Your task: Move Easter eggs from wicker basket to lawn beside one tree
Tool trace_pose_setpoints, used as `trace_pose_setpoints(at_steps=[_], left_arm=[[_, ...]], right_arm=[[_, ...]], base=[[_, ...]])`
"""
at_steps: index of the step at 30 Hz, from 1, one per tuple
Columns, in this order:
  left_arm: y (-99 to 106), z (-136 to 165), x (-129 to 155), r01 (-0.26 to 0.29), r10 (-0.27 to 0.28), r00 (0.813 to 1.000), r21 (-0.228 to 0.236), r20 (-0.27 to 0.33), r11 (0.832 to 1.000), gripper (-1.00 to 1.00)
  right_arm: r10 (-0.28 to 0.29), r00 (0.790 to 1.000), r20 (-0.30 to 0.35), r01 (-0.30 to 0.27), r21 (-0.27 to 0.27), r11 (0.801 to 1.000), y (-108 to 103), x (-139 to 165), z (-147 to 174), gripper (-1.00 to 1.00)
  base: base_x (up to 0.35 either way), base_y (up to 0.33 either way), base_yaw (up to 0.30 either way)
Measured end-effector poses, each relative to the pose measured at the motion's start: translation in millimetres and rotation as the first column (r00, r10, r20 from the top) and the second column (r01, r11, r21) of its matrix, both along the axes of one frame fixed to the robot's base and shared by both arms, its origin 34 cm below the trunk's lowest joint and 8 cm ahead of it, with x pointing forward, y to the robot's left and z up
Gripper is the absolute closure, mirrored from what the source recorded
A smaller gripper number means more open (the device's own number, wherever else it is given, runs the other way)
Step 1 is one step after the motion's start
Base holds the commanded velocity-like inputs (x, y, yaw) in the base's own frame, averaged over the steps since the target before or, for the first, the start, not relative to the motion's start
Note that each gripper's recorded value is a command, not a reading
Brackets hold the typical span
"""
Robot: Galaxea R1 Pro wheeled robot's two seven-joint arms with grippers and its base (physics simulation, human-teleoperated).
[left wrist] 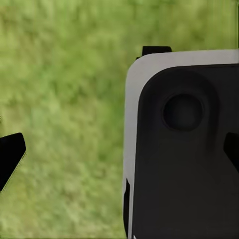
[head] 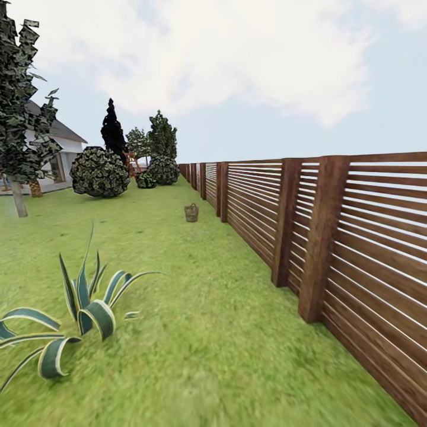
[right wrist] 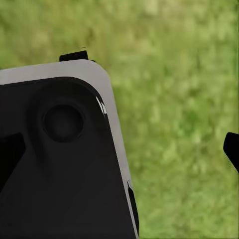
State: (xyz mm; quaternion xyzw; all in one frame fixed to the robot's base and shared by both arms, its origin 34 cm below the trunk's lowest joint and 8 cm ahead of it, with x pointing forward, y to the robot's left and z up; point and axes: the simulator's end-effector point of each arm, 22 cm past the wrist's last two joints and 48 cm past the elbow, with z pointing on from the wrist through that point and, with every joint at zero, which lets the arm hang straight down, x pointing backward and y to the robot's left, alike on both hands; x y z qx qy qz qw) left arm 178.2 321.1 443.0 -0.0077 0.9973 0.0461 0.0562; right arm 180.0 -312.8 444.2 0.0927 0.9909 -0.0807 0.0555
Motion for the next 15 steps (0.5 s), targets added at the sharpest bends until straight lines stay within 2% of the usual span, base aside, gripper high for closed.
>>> trace_pose_setpoints(at_steps=[10, 15], left_arm=[[-0.9, -0.1, 0.1, 0.001, -0.001, 1.0, -0.001, 0.0, 1.0, -1.0], [-0.9, -0.1, 0.0, 0.001, -0.001, 1.0, -0.001, 0.0, 1.0, -1.0]], right_arm=[[0.0, 1.0, 0.0, 0.0, 0.0, 1.0, 0.0, 0.1, 0.0, -1.0], [-0.002, 1.0, 0.001, 0.002, -0.001, 1.0, -1.2, 0.2, 0.1, -1.0]], base=[[0.32, 0.0, 0.013], [0.319, 0.0, 0.196]])
